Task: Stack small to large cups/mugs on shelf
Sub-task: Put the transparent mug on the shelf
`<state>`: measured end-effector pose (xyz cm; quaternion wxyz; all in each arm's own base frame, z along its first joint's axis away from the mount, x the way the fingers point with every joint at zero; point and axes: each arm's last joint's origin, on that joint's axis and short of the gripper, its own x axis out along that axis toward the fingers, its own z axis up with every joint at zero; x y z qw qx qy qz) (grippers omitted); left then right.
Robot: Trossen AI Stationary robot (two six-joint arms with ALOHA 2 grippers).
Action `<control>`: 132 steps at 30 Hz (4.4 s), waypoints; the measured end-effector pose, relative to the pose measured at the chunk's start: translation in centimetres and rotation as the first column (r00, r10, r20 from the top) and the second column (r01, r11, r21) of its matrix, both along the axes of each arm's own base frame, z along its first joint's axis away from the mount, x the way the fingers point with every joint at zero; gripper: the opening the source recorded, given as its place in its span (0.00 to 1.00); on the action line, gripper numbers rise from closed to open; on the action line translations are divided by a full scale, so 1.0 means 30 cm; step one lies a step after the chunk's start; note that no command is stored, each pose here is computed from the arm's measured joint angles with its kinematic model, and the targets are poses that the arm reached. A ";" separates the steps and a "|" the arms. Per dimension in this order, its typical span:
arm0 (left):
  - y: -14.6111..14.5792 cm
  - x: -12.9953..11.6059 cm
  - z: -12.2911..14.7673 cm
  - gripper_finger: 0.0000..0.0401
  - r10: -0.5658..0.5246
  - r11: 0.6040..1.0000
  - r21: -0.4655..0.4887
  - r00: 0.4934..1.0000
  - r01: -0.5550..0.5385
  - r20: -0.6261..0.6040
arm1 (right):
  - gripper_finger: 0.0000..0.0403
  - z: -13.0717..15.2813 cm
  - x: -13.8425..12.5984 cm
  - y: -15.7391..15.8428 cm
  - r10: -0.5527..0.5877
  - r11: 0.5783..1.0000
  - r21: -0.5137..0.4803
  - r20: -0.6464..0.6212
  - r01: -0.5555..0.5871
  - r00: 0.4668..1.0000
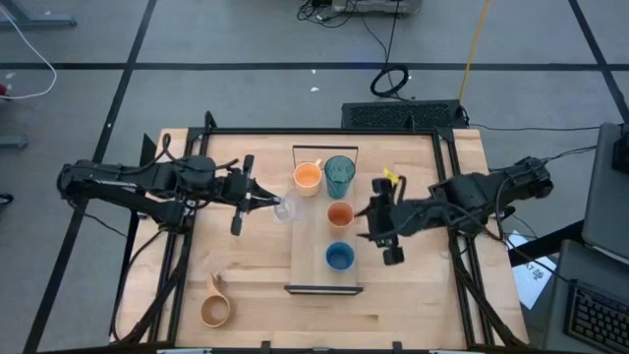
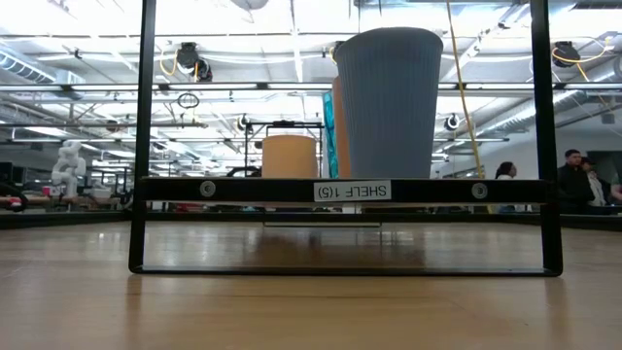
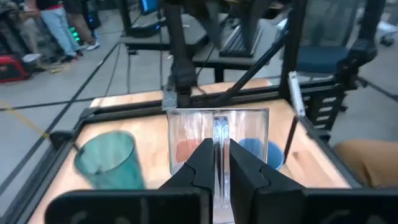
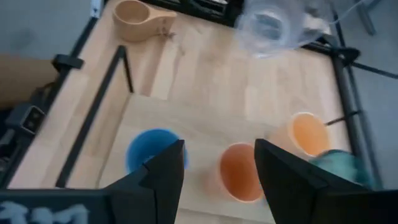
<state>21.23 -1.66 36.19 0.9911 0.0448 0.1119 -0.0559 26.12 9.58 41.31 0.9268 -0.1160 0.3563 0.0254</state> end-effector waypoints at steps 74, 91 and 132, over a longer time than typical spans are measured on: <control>0.002 -0.043 -0.208 0.04 -0.129 0.866 0.489 0.895 -0.108 0.427 | 0.38 -0.621 -0.126 -0.099 -0.087 0.995 0.032 0.744 0.094 0.662; -0.010 -0.045 -0.207 0.04 -0.104 0.934 0.351 0.895 -0.062 0.434 | 0.38 -0.627 -0.125 -0.099 -0.089 0.995 0.035 0.733 0.093 0.674; -0.066 0.064 -0.329 0.05 0.110 0.993 -0.058 0.964 -0.099 0.242 | 0.38 -0.628 -0.125 -0.098 -0.109 0.994 0.067 0.729 0.088 0.676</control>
